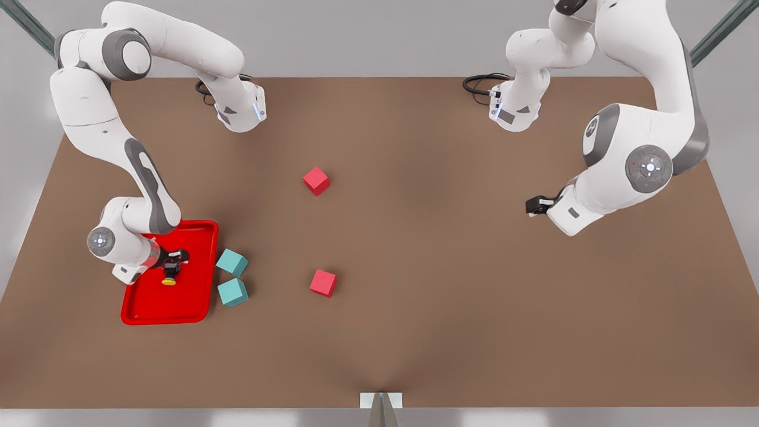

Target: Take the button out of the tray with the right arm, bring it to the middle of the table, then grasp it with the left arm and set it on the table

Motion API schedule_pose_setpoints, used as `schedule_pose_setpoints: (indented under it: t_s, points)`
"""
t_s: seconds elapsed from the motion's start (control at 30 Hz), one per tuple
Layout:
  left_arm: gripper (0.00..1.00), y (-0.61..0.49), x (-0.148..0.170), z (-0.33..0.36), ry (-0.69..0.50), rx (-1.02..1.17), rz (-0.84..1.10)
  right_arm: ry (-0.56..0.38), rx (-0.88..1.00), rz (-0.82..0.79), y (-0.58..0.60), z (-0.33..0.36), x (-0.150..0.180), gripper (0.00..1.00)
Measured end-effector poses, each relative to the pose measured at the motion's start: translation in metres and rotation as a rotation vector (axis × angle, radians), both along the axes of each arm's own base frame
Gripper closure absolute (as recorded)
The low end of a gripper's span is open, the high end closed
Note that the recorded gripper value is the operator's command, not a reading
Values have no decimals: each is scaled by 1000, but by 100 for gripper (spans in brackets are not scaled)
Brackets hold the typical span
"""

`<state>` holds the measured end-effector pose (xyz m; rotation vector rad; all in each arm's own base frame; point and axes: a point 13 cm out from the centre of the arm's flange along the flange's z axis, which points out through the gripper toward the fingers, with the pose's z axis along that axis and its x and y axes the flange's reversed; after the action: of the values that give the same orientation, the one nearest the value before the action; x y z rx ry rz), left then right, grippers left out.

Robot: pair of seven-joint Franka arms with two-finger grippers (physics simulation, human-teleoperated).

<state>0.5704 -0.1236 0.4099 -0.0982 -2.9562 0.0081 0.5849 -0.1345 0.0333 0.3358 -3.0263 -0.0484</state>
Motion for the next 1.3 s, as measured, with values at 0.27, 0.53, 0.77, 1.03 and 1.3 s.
schedule_pose_setpoints:
  t_s: [0.27,0.53,0.77,1.03,1.3]
  points:
    - [0,0,0,0,-3,13,4,-17,-5,1,-1,5,4,32]
    - [0,0,0,0,-1,17,11,-16,-4,-1,0,3,4,44]
    - [0,-1,0,1,-3,18,15,-18,1,-2,1,3,4,52]
    - [0,-9,-3,3,-5,20,15,-27,1,9,2,11,8,61]
    - [0,-6,-3,5,-9,23,27,-38,-12,52,26,51,18,62]
